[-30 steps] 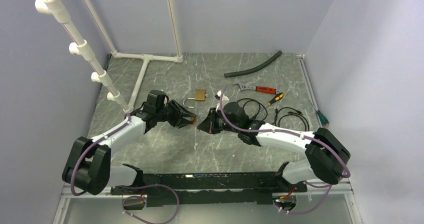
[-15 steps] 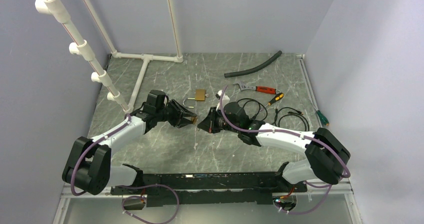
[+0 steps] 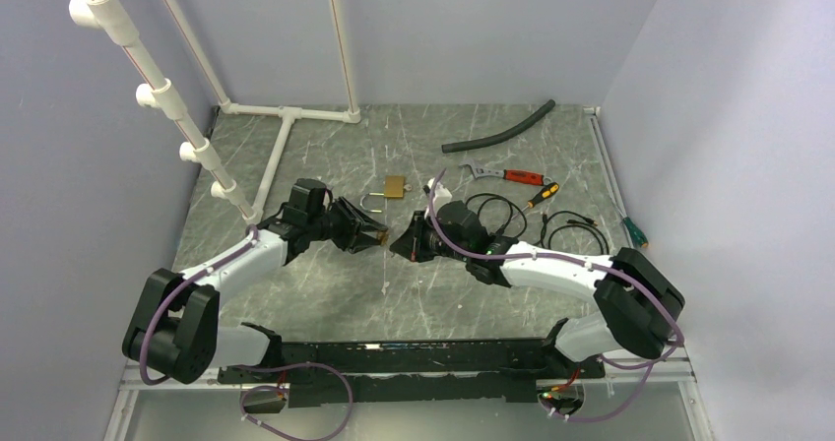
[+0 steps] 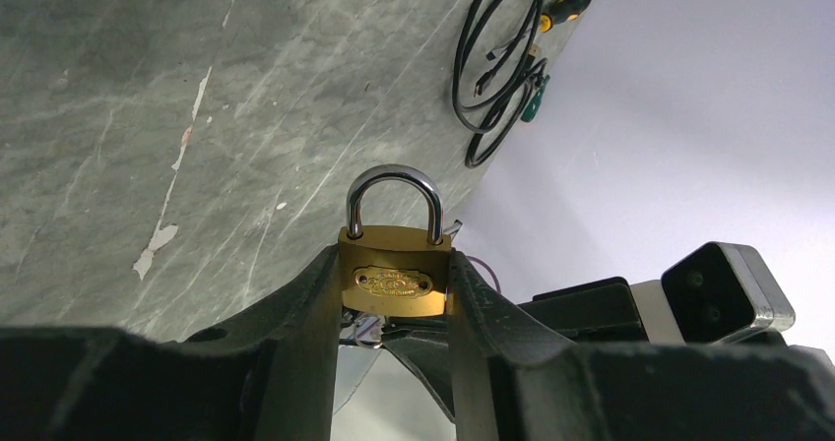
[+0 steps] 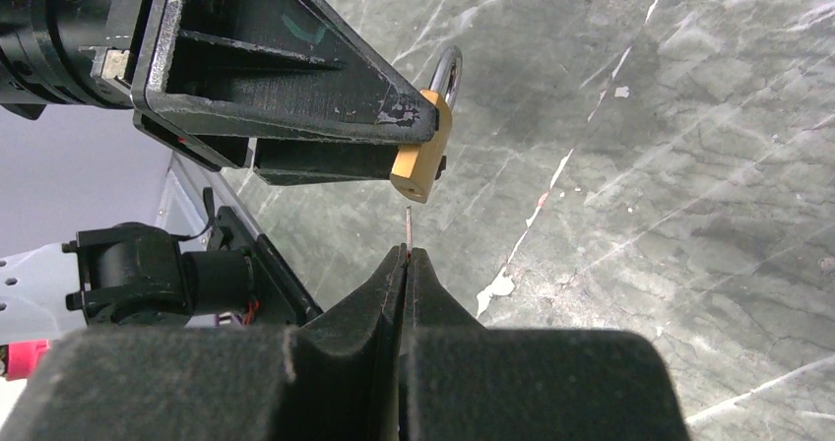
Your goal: Unlock with the key
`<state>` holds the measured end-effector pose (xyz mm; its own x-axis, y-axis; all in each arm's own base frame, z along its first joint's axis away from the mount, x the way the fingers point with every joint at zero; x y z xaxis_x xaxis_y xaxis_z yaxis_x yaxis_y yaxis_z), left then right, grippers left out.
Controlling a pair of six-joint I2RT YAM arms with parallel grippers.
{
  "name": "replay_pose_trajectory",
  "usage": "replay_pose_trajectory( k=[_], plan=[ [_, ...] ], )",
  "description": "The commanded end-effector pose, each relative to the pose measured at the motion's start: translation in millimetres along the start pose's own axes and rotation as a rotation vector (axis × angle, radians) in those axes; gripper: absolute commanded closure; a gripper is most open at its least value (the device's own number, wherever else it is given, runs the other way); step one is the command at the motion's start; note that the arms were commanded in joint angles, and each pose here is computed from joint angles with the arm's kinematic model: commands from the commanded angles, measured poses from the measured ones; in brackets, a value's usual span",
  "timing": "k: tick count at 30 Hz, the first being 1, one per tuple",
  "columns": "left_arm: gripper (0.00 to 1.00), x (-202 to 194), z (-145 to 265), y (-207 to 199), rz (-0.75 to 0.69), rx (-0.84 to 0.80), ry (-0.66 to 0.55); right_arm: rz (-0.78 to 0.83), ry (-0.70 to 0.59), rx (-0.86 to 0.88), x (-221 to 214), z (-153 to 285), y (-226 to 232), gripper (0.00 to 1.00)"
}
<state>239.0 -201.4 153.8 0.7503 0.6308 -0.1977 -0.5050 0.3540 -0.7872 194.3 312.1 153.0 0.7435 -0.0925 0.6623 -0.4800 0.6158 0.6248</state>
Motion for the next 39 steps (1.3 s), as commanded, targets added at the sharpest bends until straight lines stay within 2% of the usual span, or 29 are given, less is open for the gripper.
replay_pose_trajectory(
  k=[1, 39],
  plan=[
    [1.0, -4.7, 2.0, -10.6, -0.04, -0.057, 0.023, 0.028, -0.061, 0.026, 19.5, -3.2, 13.2, 1.0],
    [1.0, -4.4, -2.7, -8.4, -0.047, -0.054, 0.027, 0.013, -0.108, -0.007, 27.3, -5.8, 8.7, 1.0]
  ],
)
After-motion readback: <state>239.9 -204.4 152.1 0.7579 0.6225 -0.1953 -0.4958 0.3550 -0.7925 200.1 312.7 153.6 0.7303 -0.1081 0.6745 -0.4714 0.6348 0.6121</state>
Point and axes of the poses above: each gripper's point midway between its finger pads, its own z axis back along the fingers, its own y axis along the line the jaws close on, x = y × z, the point moved 5 cm from there along z, back along the fingers, and after that the axes turned 4 degrees about z, right-handed, at the moved point
